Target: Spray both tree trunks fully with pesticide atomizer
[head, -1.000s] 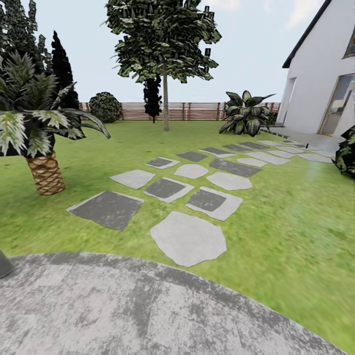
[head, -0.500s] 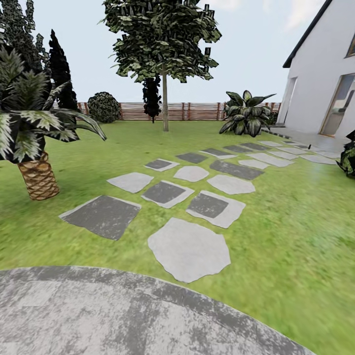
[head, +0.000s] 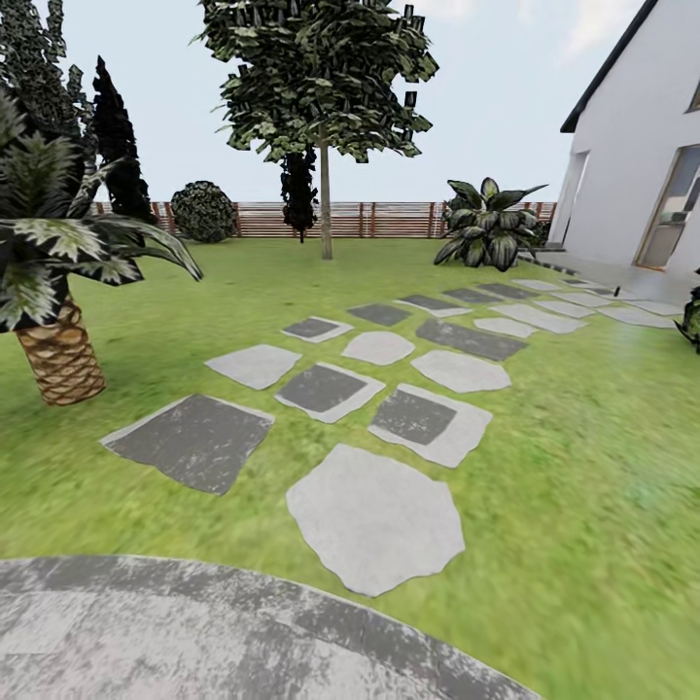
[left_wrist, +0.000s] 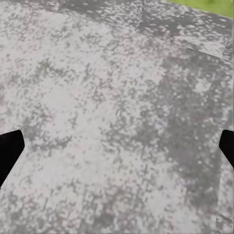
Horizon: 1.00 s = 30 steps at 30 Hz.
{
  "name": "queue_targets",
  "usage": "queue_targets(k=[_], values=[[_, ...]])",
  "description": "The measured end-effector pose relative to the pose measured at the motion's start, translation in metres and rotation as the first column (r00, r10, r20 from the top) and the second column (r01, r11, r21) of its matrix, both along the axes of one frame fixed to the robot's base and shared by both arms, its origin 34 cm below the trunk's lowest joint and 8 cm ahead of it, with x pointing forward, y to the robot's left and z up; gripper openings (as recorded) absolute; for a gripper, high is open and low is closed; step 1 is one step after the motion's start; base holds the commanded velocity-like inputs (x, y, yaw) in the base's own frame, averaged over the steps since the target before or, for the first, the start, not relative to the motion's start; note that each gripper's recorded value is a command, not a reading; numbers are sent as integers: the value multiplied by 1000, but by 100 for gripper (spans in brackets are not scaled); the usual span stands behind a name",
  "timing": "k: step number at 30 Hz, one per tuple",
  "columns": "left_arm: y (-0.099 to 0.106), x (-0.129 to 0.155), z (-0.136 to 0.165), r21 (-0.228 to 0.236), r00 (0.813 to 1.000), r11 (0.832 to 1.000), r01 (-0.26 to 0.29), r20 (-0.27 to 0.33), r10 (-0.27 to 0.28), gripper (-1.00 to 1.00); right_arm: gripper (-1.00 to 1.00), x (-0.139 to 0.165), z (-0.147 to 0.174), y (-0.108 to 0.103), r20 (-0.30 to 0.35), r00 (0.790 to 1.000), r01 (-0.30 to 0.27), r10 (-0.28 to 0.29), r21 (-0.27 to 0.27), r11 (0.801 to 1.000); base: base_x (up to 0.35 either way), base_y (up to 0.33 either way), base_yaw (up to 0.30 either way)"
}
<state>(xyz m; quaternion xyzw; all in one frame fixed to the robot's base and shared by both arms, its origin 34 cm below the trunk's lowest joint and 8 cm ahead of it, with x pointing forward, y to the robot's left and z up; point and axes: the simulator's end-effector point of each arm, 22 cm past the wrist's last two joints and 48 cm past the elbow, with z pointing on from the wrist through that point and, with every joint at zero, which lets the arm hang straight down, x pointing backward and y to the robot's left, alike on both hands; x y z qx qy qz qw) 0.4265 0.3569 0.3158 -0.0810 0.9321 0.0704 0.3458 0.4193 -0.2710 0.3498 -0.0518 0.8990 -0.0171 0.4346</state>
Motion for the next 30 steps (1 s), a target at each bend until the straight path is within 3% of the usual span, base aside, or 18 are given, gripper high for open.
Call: queue_targets(k=[30], values=[[0,-3,-3,0,1000,1000,0,-10,0,100,100,-3,-3,1,-10,1000,1,-1,1,1000,340,0,0]])
